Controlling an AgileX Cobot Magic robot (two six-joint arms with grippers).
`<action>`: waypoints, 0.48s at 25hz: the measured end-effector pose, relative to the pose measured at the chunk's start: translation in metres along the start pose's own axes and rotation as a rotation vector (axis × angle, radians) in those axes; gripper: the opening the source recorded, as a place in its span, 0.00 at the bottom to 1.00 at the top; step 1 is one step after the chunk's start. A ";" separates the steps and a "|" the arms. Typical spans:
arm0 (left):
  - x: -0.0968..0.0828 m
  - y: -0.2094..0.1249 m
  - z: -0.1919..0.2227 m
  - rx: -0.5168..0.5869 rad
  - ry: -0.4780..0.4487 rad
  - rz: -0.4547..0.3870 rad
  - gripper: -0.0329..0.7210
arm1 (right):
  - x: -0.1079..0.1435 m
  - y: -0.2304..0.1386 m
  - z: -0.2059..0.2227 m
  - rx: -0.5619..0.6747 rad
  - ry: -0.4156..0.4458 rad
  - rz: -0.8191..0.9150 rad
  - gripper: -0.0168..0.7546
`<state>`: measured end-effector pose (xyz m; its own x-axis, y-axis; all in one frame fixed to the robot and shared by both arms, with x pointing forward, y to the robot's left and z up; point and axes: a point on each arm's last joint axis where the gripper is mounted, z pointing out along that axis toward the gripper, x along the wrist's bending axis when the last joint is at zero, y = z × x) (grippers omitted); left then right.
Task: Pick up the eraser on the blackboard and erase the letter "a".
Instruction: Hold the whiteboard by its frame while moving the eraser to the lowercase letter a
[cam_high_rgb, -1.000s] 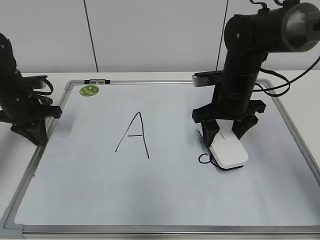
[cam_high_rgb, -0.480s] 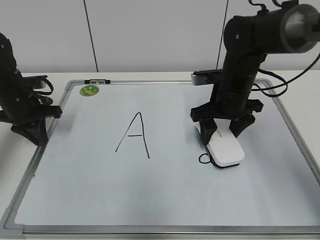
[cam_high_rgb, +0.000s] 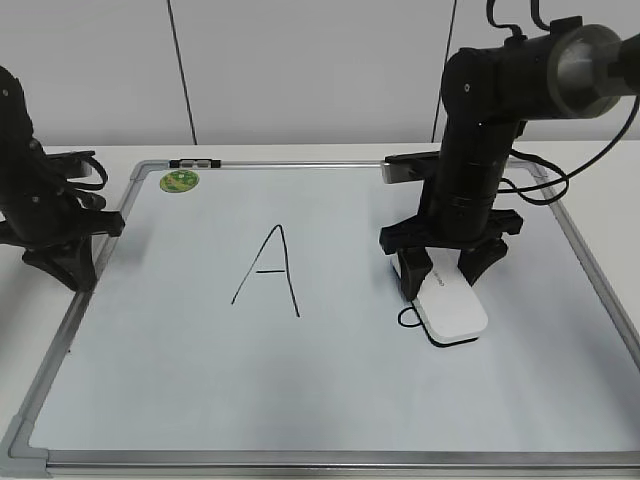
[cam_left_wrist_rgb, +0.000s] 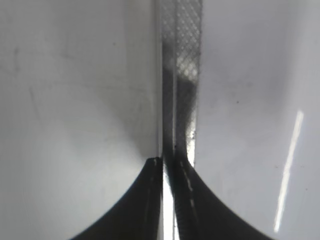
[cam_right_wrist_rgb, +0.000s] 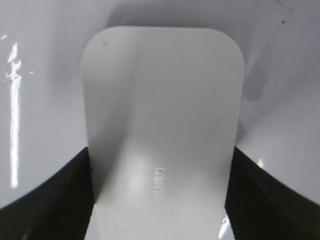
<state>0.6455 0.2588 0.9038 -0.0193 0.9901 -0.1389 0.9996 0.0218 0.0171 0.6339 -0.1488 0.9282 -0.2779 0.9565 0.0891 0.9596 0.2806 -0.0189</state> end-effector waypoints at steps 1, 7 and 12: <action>0.000 0.000 0.000 0.000 0.000 0.000 0.13 | 0.000 0.000 0.000 0.001 0.002 0.001 0.71; 0.000 0.000 0.000 0.000 0.000 0.000 0.13 | 0.018 -0.002 0.002 0.005 -0.023 -0.060 0.71; 0.000 0.000 0.000 0.000 0.000 0.000 0.13 | 0.049 -0.006 0.006 0.013 -0.021 -0.133 0.71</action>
<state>0.6455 0.2588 0.9038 -0.0193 0.9901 -0.1389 0.9996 0.0218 0.0171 0.6143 -0.1034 0.9270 -0.4033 0.9123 0.0713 0.9138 0.4056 -0.0211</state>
